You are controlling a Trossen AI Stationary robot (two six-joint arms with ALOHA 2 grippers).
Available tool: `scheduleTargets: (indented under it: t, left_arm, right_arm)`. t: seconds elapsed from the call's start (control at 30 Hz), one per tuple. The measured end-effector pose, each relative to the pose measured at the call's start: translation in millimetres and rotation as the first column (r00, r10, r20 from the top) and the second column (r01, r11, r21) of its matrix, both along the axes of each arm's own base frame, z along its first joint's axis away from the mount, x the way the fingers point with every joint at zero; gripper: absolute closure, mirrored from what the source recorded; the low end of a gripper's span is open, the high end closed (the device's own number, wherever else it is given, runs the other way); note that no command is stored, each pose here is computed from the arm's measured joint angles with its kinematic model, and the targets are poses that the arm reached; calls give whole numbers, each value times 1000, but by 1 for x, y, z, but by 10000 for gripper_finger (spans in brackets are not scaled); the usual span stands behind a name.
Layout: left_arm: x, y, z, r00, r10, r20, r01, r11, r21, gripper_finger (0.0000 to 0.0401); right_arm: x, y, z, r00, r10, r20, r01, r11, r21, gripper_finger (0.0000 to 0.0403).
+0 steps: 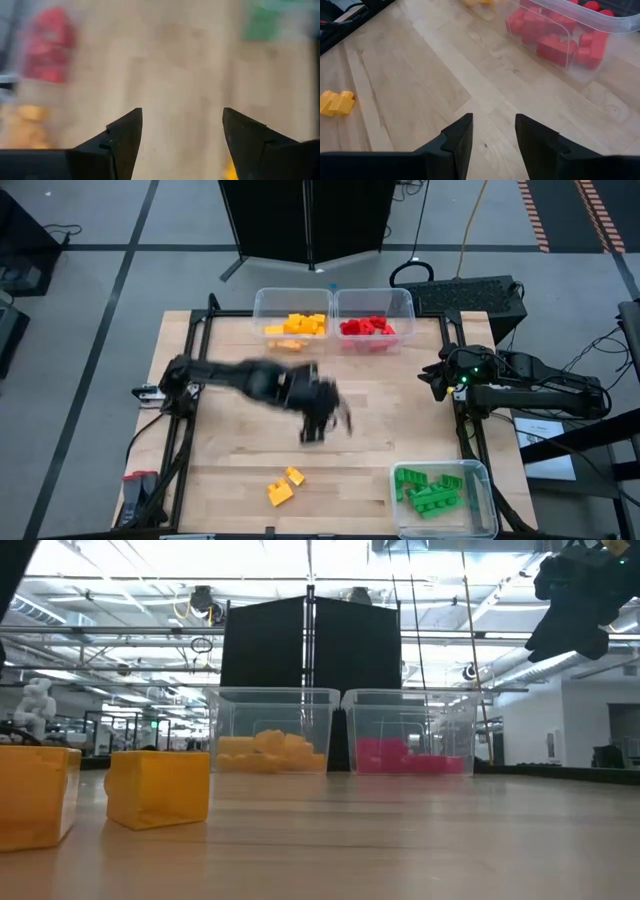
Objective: Sort blocks
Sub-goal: Put the yellow game piece into the top left transparent bin
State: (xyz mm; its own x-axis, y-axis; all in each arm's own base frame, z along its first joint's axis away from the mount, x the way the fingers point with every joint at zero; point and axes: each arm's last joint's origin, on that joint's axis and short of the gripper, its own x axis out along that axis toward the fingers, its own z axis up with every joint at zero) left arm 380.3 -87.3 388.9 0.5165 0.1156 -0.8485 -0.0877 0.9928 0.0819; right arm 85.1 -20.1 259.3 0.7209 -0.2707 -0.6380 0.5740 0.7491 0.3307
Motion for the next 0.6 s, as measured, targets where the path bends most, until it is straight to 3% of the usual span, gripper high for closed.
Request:
scheduleTargets:
  t: [0.13,0.27,0.6]
  left_arm:
    - [-9,-60,-12,997,-75,-15,75,997,-38,164]
    - [-17,-101,-27,989,-142,-46,142,990,-9,163]
    - [-8,-155,-93,933,-283,-224,299,953,39,163]
  right_arm:
    - [0,0,0,1000,0,0,0,1000,0,259]
    - [0,0,0,1000,1,1,-1,1000,1,259]
    - [0,0,0,1000,-5,3,5,1000,7,259]
